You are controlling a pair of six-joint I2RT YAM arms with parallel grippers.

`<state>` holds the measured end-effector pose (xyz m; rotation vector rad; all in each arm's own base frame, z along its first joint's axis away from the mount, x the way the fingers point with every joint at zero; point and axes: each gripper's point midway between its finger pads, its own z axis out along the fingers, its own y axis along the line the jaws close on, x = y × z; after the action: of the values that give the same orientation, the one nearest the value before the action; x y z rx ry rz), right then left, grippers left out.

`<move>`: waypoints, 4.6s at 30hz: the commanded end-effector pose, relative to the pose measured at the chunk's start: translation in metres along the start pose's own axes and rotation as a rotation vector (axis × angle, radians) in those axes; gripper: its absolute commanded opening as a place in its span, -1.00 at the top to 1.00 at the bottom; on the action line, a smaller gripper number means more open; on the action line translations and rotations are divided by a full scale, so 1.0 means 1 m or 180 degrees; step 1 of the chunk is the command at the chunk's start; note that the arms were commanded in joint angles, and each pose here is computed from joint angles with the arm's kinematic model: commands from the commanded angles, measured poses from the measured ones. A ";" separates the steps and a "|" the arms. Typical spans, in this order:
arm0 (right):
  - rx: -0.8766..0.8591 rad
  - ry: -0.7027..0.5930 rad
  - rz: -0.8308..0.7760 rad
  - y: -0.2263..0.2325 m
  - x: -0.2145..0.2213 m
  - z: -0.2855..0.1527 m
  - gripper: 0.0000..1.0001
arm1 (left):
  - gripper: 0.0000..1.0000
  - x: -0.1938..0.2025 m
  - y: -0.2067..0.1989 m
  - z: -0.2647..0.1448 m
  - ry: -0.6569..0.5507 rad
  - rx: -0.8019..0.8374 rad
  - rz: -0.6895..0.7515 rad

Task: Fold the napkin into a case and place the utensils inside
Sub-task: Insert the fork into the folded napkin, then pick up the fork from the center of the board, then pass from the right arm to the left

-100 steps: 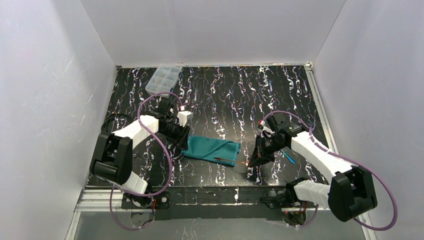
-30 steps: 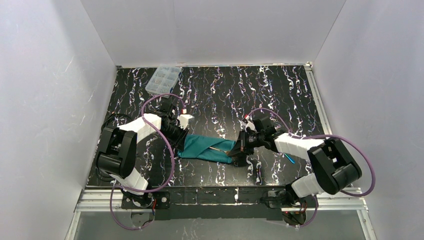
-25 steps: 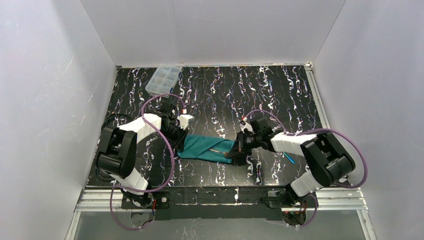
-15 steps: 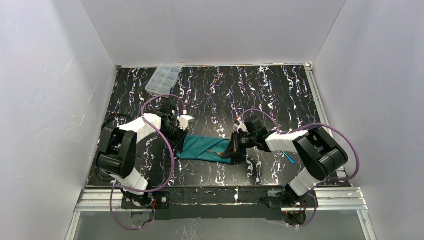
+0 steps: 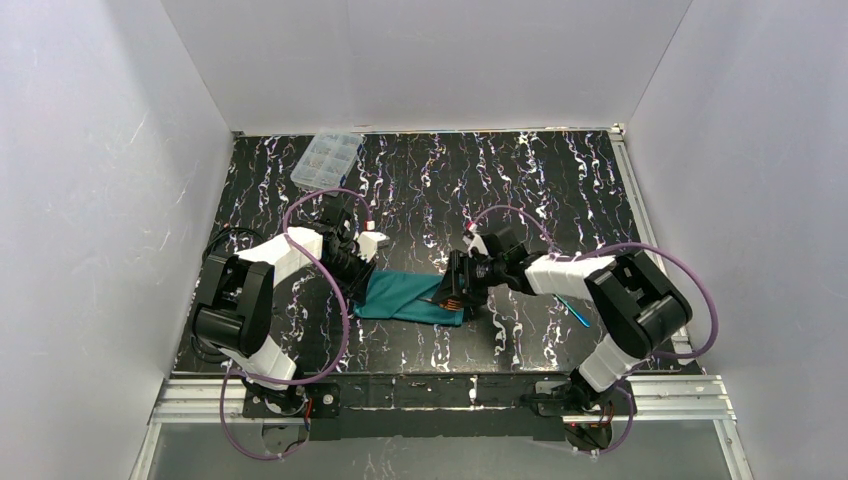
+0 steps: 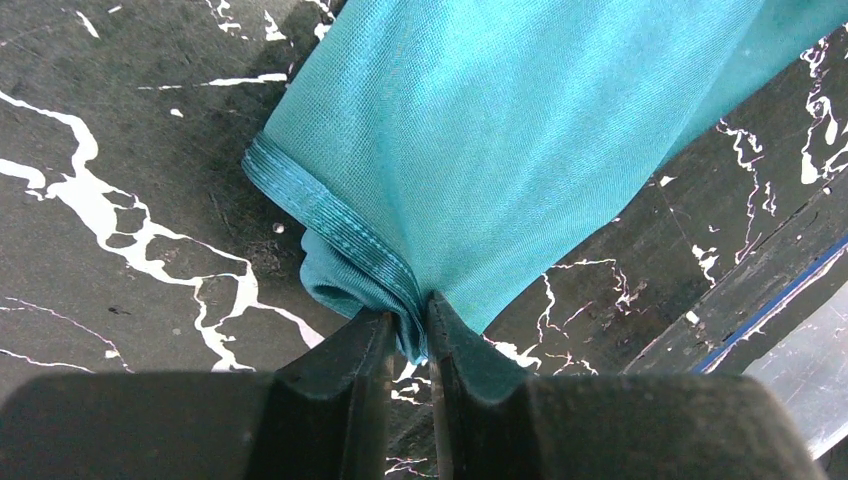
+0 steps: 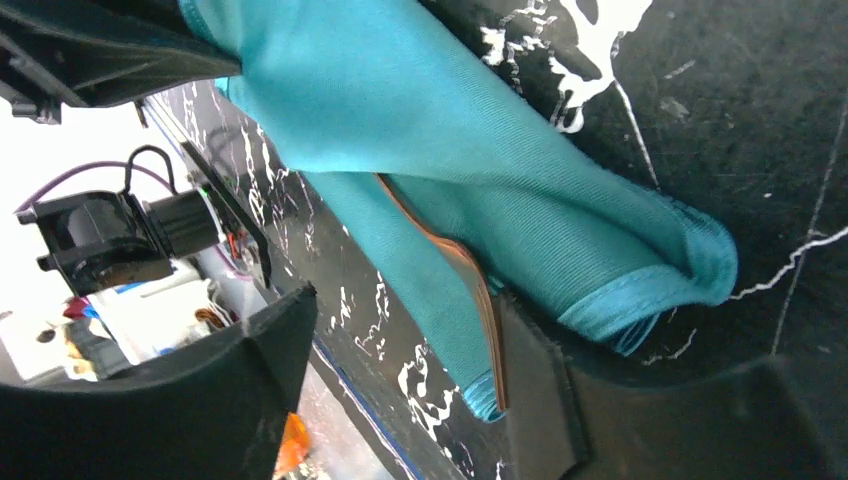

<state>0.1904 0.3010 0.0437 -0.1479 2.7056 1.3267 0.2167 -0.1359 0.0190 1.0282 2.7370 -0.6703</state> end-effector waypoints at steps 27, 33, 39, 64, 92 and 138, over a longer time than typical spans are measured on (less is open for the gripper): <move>0.3753 -0.0846 -0.0510 -0.082 -0.099 -0.184 -0.97 | -0.92 -0.025 -0.008 -0.084 -0.0314 -0.0135 -0.0191; 0.4069 -0.0927 -0.0543 -0.106 -0.115 -0.176 -0.76 | -0.97 -0.029 -0.002 -0.123 -0.0498 -0.0249 -0.0329; 0.4081 -0.0954 -0.0520 -0.120 -0.121 -0.163 -0.46 | -0.97 -0.033 0.016 -0.159 -0.0628 -0.0487 -0.0473; 0.3936 -0.0764 -0.0319 -0.164 -0.108 -0.133 0.70 | -0.97 -0.044 0.028 -0.188 -0.0889 -0.0741 -0.0460; -0.0571 -0.1650 -0.1513 0.240 -0.159 -0.176 0.97 | -0.97 -0.114 -0.112 -0.209 -0.1590 0.1417 0.0262; -0.2045 -0.1324 -0.0877 0.339 -0.127 -0.188 -0.81 | 1.00 -0.105 -0.063 -0.228 -0.1518 -0.0719 0.2404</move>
<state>0.2724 0.3681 0.4264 -0.1445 1.7308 1.8879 0.2252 -0.1833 0.2683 1.2683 1.9152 -0.9674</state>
